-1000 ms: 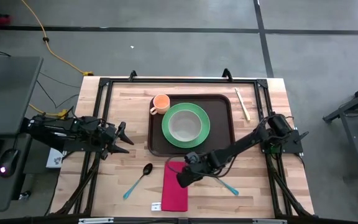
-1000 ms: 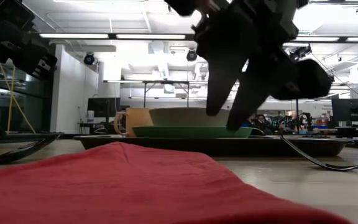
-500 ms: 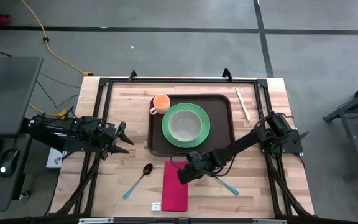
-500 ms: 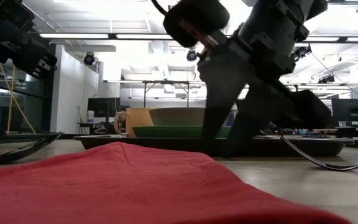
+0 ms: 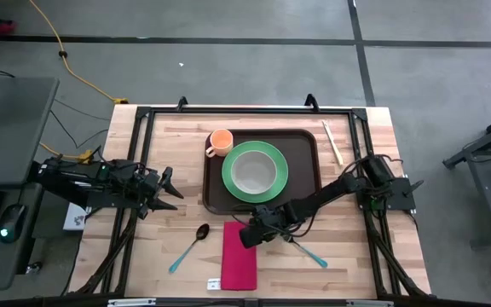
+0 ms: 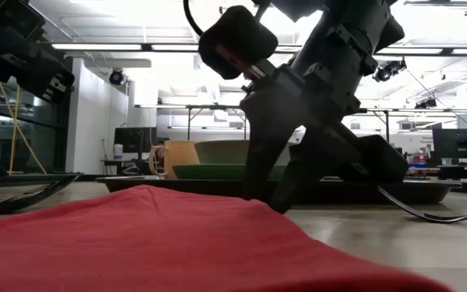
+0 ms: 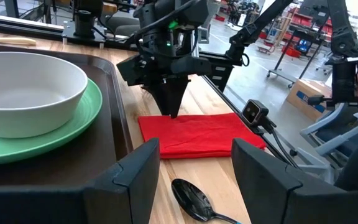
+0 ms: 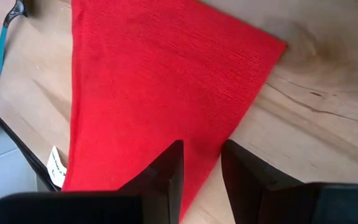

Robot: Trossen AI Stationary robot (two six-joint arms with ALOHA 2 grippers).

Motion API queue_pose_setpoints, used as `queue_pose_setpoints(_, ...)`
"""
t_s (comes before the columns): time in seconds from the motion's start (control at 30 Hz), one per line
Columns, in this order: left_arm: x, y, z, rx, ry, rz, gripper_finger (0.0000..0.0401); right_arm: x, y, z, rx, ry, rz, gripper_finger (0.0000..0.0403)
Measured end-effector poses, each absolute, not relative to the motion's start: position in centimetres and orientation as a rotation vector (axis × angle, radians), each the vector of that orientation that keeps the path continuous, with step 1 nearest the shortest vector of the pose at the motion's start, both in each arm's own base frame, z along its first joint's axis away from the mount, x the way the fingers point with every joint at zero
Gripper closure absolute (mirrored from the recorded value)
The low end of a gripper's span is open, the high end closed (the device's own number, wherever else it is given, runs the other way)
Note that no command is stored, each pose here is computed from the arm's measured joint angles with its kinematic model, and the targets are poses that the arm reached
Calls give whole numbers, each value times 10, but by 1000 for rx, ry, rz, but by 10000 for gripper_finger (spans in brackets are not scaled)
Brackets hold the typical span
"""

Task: Set up tray
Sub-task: Put the red napkin on the brown serving tray to the right of the green plate

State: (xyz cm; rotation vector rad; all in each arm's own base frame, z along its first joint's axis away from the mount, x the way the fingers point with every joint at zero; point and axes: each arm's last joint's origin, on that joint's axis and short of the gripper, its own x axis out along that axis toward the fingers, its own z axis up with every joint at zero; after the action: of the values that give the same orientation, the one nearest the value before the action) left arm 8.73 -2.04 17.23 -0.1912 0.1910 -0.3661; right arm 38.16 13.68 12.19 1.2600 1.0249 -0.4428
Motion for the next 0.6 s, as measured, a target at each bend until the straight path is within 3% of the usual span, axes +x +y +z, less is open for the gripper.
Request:
queue_pose_setpoints(0.23,87,-20,172,-191,192,-366,171,380,136,120,1237,1024,-483,320)
queue_pose_setpoints(0.6,87,-20,172,-183,190,-366,171,381,138,102,1230,1062,-493,366)
